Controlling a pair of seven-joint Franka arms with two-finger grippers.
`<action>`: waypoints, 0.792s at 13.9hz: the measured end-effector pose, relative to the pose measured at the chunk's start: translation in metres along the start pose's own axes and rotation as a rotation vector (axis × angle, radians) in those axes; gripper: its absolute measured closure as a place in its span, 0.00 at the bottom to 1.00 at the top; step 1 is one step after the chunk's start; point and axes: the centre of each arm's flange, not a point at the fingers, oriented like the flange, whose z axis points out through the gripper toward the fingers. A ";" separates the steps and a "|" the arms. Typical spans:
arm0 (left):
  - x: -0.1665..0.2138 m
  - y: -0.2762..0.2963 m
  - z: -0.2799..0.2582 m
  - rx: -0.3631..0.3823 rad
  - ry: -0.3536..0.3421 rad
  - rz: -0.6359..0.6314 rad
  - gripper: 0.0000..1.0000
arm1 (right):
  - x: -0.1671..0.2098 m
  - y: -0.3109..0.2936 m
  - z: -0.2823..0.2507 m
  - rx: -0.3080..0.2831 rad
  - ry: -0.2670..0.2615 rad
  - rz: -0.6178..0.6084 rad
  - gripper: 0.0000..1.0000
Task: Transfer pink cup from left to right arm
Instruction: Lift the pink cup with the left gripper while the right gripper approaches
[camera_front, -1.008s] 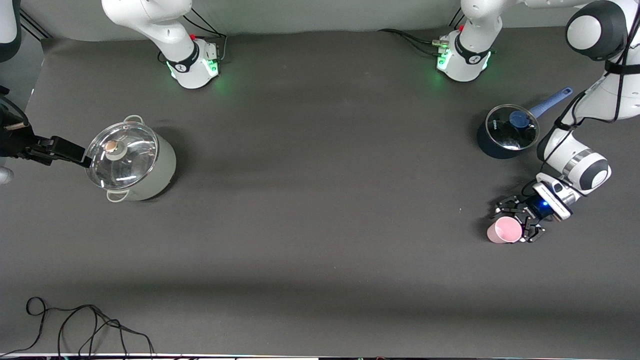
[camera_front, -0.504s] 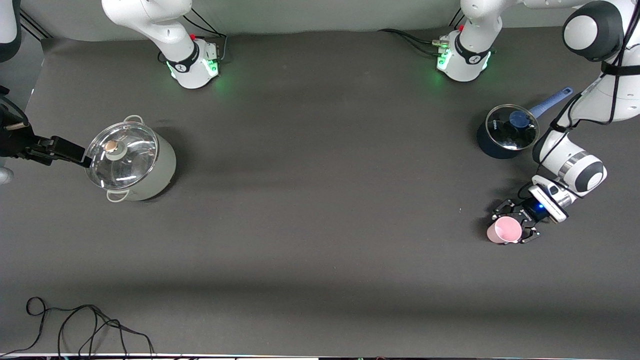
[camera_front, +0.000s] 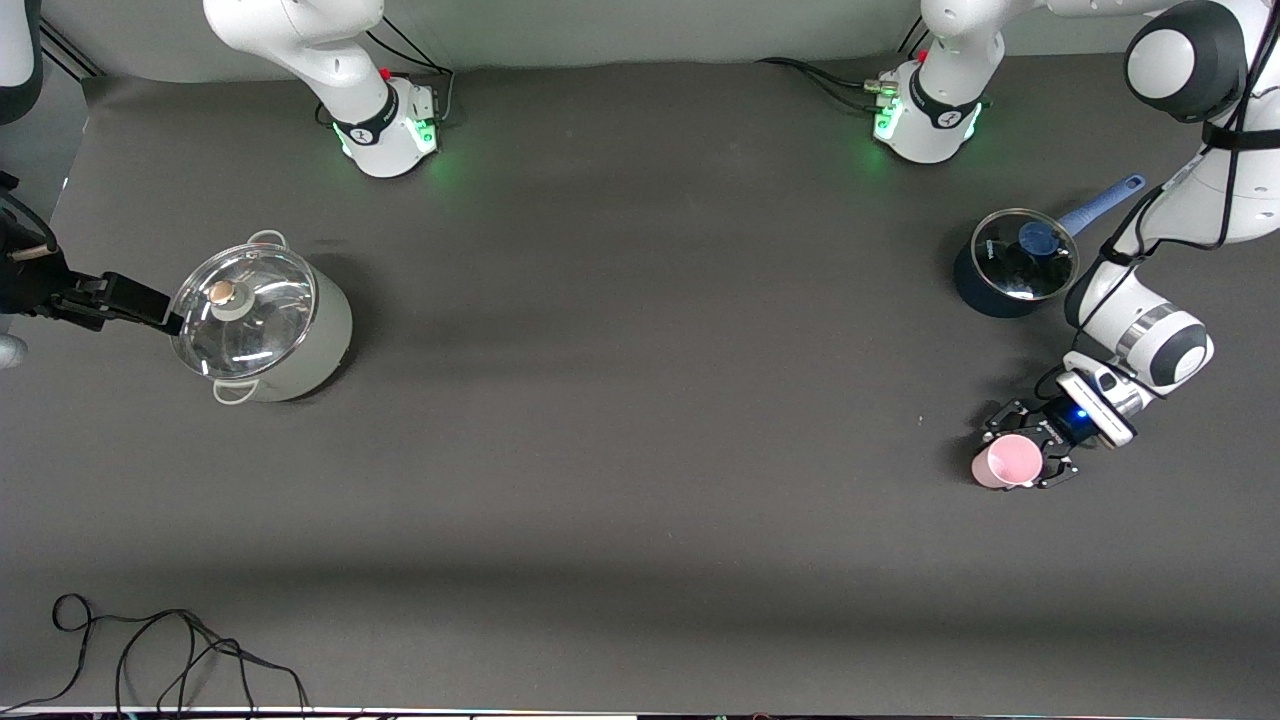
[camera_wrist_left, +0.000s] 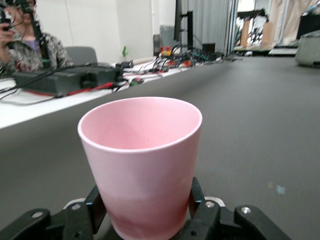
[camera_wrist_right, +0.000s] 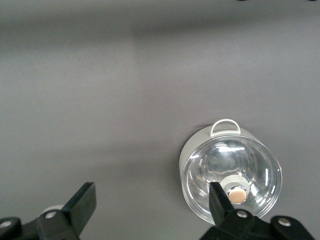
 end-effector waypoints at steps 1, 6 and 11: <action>0.009 0.006 0.021 -0.025 0.028 0.001 0.33 | 0.000 0.000 0.000 0.000 0.000 0.000 0.00; 0.063 0.052 0.134 -0.015 0.094 -0.070 0.33 | 0.000 0.000 0.000 0.000 -0.001 0.005 0.00; 0.182 0.129 0.234 0.052 0.000 -0.161 0.33 | -0.003 -0.013 0.001 0.048 -0.026 0.265 0.03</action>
